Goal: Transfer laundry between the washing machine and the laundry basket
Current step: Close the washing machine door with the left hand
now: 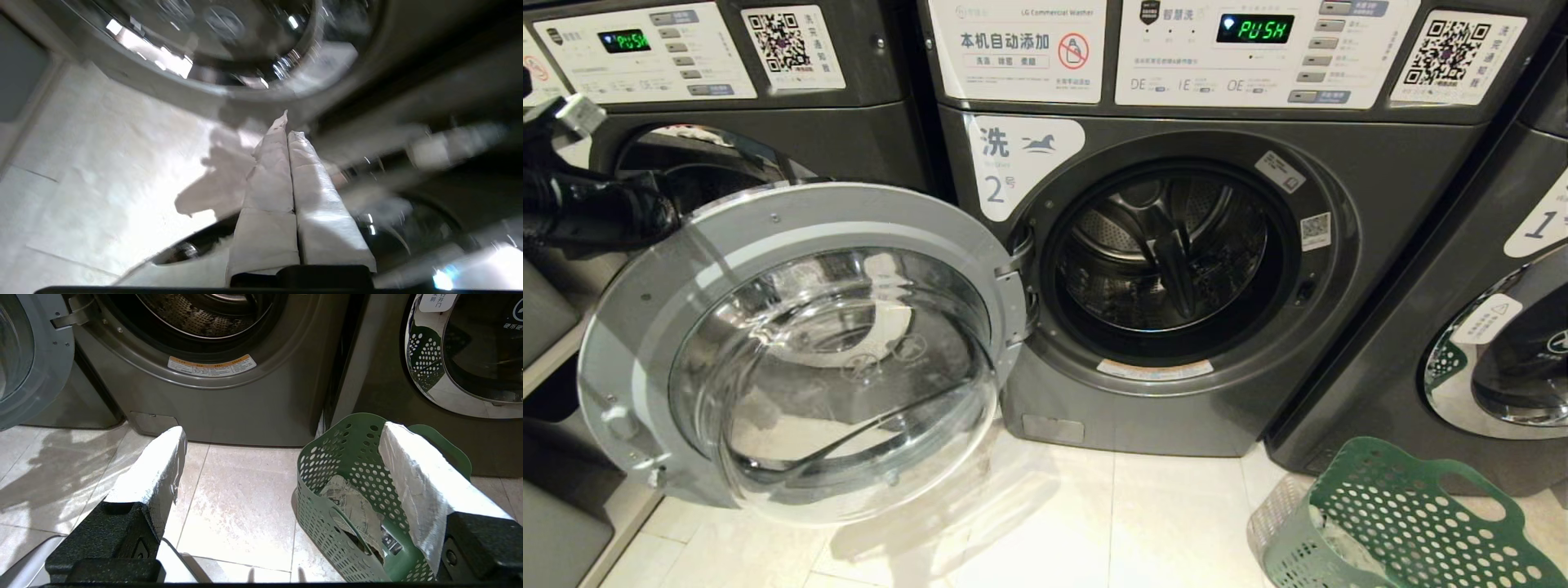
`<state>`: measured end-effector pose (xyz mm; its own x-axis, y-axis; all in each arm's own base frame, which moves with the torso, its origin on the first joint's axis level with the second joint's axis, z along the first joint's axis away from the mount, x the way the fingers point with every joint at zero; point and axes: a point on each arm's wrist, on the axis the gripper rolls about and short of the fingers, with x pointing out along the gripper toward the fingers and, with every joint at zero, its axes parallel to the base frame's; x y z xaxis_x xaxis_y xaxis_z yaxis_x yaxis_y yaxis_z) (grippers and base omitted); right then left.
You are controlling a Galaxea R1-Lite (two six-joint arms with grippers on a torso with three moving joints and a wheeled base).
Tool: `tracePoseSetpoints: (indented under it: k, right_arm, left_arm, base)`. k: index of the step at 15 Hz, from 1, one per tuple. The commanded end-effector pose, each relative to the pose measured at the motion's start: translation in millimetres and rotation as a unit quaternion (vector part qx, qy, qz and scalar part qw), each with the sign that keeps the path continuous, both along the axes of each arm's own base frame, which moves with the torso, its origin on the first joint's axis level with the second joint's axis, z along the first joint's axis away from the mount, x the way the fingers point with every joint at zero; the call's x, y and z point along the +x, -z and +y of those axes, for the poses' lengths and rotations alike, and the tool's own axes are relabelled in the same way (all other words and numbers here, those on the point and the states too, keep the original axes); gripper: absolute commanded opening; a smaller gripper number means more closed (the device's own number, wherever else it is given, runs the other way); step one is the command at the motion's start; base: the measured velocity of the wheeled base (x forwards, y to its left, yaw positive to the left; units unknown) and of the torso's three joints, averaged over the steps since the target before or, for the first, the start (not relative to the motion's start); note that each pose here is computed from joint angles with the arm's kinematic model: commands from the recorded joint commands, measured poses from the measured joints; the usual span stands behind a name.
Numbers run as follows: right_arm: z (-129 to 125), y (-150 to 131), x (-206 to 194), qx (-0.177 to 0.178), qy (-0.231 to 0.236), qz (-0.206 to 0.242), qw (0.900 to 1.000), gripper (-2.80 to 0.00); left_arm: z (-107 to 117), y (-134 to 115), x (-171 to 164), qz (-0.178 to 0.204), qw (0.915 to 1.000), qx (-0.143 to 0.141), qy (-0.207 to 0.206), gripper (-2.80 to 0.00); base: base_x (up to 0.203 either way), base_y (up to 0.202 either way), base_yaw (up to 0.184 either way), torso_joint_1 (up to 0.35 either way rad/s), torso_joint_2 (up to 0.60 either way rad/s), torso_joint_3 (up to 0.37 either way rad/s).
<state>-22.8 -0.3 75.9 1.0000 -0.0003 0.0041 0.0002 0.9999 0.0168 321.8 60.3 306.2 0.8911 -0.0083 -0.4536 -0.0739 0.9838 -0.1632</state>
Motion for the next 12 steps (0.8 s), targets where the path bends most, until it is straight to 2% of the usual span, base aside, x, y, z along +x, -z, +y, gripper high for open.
tracePoseSetpoints:
  k: [1, 4, 7, 10, 11, 12]
  right_arm:
    - [0.0, 0.0, -0.1, 0.000, 0.000, -0.001, 1.000, 0.00]
    - [0.0, 0.0, -0.1, 0.000, 0.000, -0.001, 1.000, 0.00]
    - [0.0, 0.0, -0.1, 0.000, 0.000, -0.001, 1.000, 0.00]
    - [0.0, 0.0, -0.1, 0.000, 0.000, -0.001, 1.000, 0.00]
    - [0.0, 0.0, -0.1, 0.000, 0.000, -0.001, 1.000, 0.00]
    - [0.0, 0.0, -0.1, 0.000, 0.000, -0.001, 1.000, 0.00]
  left_arm:
    - [-16.3, -14.3, -30.7, -0.011, 0.9998, -0.001, 0.019, -2.80]
    - [-56.2, -15.3, -88.1, 0.022, 0.9961, -0.014, 0.085, -2.80]
    - [-92.2, -18.3, -143.5, 0.031, 0.9834, -0.040, 0.174, -2.80]
    - [-108.1, -28.2, -190.8, 0.020, 0.9600, -0.081, 0.267, -2.80]
    - [-107.5, -27.9, -199.4, 0.018, 0.9580, -0.083, 0.274, -2.80]
    - [-105.6, -28.8, -203.9, 0.011, 0.9612, -0.079, 0.264, -2.80]
  base:
    - [0.000, 0.000, 0.000, 0.000, 0.00, 0.000]
    - [0.000, 0.000, 0.000, 0.000, 0.00, 0.000]
    - [0.000, 0.000, 0.000, 0.000, 0.00, 0.000]
    - [0.000, 0.000, 0.000, 0.000, 0.00, 0.000]
    - [0.000, 0.000, 0.000, 0.000, 0.00, 0.000]
    - [0.000, 0.000, 0.000, 0.000, 0.00, 0.000]
